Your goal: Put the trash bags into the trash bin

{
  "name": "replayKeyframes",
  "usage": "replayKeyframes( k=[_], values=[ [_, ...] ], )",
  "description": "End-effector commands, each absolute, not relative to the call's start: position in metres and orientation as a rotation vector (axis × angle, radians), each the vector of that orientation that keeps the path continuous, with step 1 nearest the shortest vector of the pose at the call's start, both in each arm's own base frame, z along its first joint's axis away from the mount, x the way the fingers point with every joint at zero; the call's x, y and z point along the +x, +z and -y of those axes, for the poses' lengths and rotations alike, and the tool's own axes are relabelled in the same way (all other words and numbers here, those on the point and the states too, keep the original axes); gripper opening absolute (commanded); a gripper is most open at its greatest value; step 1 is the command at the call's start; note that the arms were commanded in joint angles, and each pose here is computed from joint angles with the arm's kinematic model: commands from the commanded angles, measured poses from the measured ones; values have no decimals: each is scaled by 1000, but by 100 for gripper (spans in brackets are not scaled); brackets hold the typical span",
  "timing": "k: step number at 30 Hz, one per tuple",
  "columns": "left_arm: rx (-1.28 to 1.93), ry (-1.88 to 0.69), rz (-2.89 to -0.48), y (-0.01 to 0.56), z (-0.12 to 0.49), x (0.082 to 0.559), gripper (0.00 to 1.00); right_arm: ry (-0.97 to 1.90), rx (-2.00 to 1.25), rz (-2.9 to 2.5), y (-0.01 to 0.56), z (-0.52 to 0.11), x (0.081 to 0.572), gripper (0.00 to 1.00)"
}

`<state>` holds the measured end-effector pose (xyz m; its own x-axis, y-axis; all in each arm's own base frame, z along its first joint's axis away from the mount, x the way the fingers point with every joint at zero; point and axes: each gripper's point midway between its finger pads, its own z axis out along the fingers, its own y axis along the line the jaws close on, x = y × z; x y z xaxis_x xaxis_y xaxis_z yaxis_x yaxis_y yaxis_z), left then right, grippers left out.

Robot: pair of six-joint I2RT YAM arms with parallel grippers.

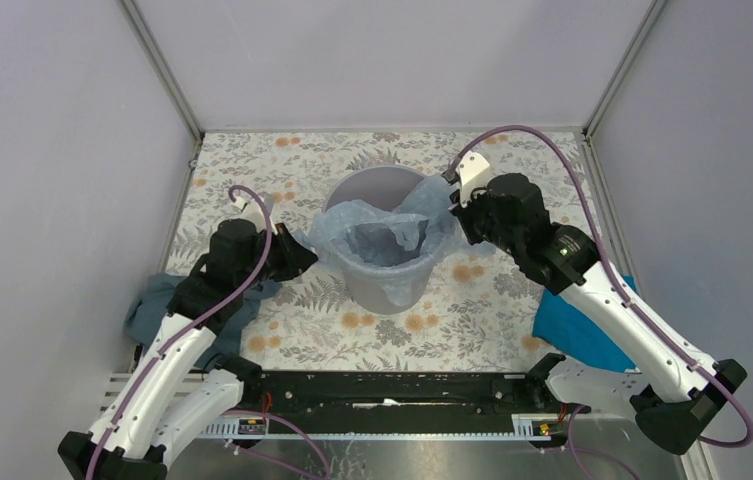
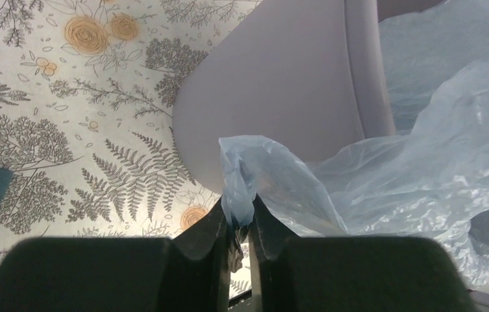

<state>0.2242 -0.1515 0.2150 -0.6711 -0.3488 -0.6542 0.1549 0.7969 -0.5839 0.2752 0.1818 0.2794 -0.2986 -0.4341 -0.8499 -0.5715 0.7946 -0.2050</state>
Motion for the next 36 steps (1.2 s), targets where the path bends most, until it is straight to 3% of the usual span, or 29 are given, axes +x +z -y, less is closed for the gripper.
replayKeyframes(
  k=[1,4,6,8,15,20,22,29,36],
  values=[
    [-91,-755,-2145,223,145,220,20,245,-665,-1786,330,-187,277,9],
    [-63,-733,-2167,221,140,209,37,267,-662,-1794,333,-187,273,2],
    [-18,-749,-2161,227,139,198,59,280,-661,-1822,329,-188,271,0],
    [5,-772,-2129,239,138,186,73,301,-665,-1845,326,-191,269,0],
    [66,-832,-1914,307,124,142,98,290,-621,-1870,326,-187,270,0],
    [272,-811,-1777,347,127,130,99,275,-626,-1888,318,-188,273,0],
    [339,-822,-1766,352,138,143,99,285,-623,-1887,318,-189,273,5],
    [412,-726,-1795,364,159,216,99,300,-598,-1867,324,-191,275,8],
    [432,-679,-1893,342,176,248,99,326,-575,-1849,332,-198,281,18]
  ],
)
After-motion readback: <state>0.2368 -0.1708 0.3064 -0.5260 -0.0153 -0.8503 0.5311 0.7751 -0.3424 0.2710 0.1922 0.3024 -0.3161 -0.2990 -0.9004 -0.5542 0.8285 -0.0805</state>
